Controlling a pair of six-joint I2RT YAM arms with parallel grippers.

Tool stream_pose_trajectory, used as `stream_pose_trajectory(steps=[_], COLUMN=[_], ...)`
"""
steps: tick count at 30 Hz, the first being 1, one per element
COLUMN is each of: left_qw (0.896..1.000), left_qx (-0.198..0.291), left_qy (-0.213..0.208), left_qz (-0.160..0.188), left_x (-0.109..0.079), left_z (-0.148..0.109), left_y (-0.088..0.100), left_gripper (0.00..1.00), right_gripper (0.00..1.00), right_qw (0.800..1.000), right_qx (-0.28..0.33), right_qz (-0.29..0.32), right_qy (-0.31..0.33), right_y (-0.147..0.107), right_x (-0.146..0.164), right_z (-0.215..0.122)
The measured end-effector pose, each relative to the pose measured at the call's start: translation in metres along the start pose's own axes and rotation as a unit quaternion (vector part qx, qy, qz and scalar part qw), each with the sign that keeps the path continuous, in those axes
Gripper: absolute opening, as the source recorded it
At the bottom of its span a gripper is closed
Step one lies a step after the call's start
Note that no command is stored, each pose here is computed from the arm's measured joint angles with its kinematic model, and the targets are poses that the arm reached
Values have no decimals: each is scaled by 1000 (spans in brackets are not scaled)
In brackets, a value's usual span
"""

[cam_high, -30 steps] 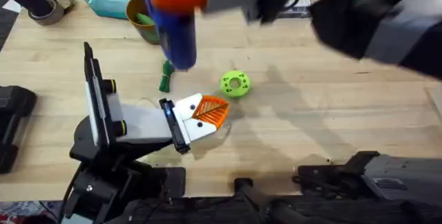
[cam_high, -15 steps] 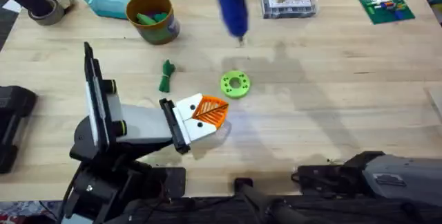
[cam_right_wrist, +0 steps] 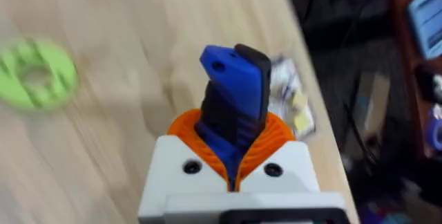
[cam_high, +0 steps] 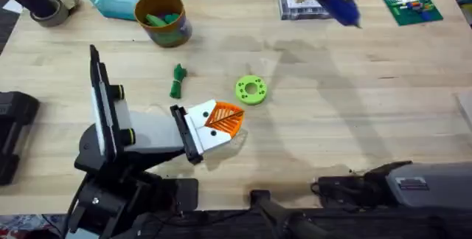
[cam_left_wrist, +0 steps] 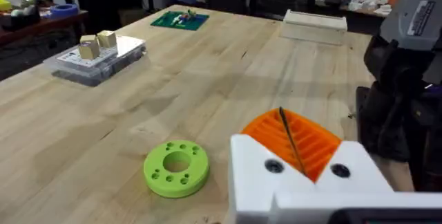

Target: Pick up the gripper from the table and insert it into the empty holder that is missing its gripper. Then pick up a screw, insert it into the mounting hole, and use the screwdriver to tighten it. Finally, clean up the table by picking up the vegetable and placing it into the bucket.

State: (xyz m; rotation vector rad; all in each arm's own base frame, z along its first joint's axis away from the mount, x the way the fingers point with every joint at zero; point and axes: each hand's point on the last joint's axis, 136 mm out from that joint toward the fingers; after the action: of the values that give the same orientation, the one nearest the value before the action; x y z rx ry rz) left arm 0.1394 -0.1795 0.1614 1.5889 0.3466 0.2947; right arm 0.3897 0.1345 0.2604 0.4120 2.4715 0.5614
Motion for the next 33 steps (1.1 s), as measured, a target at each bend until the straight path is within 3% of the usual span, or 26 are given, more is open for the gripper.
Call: stream_pose_trajectory(steps=[4, 11, 19, 30, 31, 33], left_qw=[1000, 1000, 1000, 1000, 1000, 1000], left_qx=[0, 0, 0, 0, 0, 0], left_qy=[0, 0, 0, 0, 0, 0], left_qz=[0, 0, 0, 0, 0, 0], left_x=[0, 0, 0, 0, 0, 0], left_z=[0, 0, 0, 0, 0, 0], left_y=[0, 0, 0, 0, 0, 0], left_gripper=[4, 4, 4, 4, 4, 4], right_gripper=[25, 25, 25, 25, 36, 170], right_qw=[995, 973, 955, 948, 948, 947], right_qx=[79, 171, 225, 230, 230, 231], right_qz=[-57, -144, -152, -144, -145, -145], right_qy=[16, 58, 115, 165, 166, 168], right_y=[-43, -95, -146, -169, -170, -171], right_x=[-7, -3, 11, 33, 34, 35], right_z=[34, 93, 136, 165, 165, 165])
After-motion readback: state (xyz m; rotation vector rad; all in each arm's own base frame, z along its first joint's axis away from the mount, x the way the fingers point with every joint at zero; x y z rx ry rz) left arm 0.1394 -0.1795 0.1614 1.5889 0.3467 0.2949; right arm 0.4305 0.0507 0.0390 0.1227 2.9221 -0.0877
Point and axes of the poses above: each hand's point on the last joint's axis, 136 mm out from that joint toward the fingers, its own z axis out along the fingers, its own x axis along the line the jaws close on, y = z × x, and after that the axes turned 1 degree about z, right-handed
